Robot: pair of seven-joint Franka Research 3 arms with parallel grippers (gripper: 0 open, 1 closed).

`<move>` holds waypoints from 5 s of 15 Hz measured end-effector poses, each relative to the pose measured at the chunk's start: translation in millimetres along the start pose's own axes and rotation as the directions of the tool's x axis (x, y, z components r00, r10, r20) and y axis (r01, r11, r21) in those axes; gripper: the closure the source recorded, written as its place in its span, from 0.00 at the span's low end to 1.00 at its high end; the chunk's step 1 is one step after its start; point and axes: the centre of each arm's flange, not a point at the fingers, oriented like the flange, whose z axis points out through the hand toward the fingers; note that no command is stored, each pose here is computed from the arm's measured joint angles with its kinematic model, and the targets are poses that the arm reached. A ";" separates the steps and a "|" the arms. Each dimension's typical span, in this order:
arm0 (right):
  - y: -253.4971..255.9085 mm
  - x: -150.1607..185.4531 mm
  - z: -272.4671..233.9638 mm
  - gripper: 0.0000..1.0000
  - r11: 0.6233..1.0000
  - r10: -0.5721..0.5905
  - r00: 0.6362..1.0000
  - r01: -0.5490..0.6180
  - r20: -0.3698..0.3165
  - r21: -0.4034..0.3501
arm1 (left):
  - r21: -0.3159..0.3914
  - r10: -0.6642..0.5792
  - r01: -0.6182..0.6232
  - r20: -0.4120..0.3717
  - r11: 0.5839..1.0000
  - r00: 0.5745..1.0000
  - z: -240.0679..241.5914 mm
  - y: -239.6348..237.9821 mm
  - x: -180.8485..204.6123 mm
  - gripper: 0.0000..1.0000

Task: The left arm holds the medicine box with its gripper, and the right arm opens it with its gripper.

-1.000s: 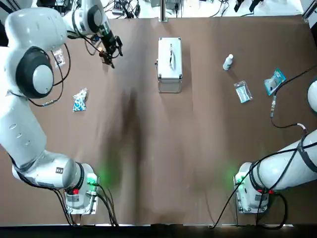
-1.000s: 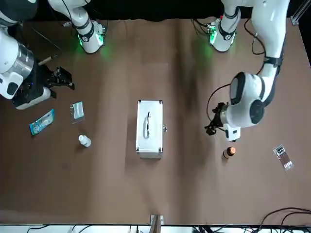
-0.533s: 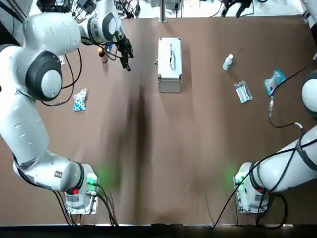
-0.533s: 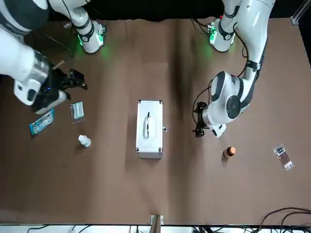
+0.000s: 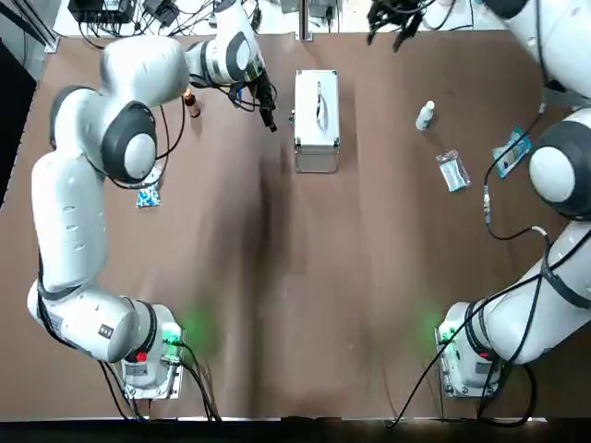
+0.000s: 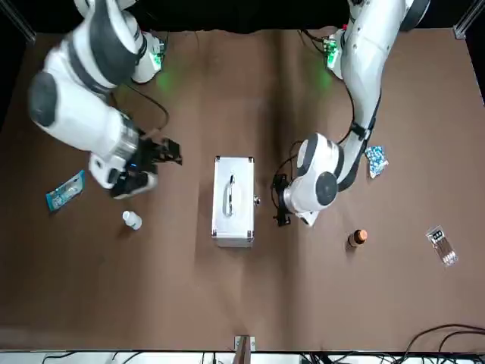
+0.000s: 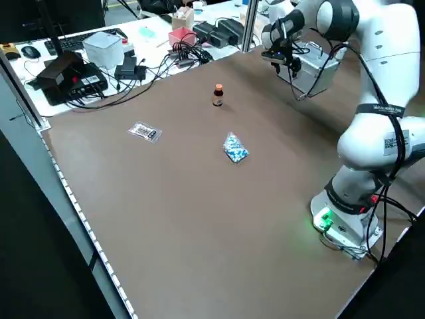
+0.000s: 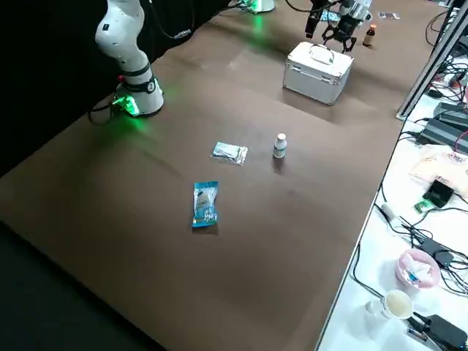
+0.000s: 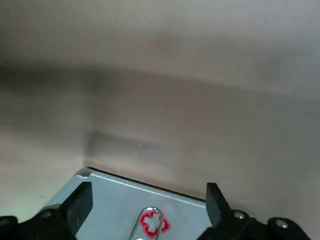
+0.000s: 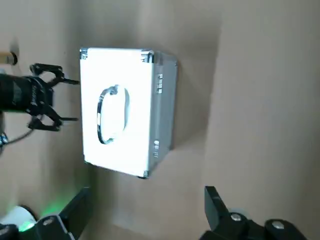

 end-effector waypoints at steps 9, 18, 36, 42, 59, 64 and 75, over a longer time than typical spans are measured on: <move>-77.3 2.7 96.2 0.04 0.992 0.128 0.991 -0.129 -0.043 -0.016 | -0.009 0.024 -0.023 0.013 1.000 1.000 7.4 3.8 -18.8 0.00; -106.2 6.0 153.3 0.21 0.987 0.136 0.986 -0.143 -0.099 -0.068 | 0.009 0.077 -0.077 0.003 0.997 0.997 23.3 -23.8 -51.4 0.00; -122.2 8.5 196.0 0.54 0.986 0.128 0.987 -0.136 -0.093 -0.091 | -0.027 0.048 -0.048 0.015 0.998 0.999 10.8 -16.6 -55.5 0.69; -121.8 9.0 197.3 0.65 0.986 0.123 0.988 -0.133 -0.096 -0.099 | -0.030 0.053 -0.053 0.011 0.998 0.999 10.9 -17.1 -56.2 0.70; -110.0 14.1 194.5 0.87 0.981 0.154 0.985 -0.162 -0.079 -0.107 | -0.040 0.063 -0.063 0.001 0.997 0.998 12.0 -18.2 -58.5 0.70; -96.1 21.3 182.2 0.87 0.976 0.193 0.981 -0.195 -0.031 -0.093 | -0.042 0.065 -0.065 0.001 0.997 0.998 11.8 -19.0 -59.8 0.70; -15.6 39.2 126.9 0.87 0.978 0.209 0.964 -0.207 0.163 -0.032 | -0.042 0.066 -0.066 0.002 0.997 0.998 11.5 -19.1 -60.4 0.70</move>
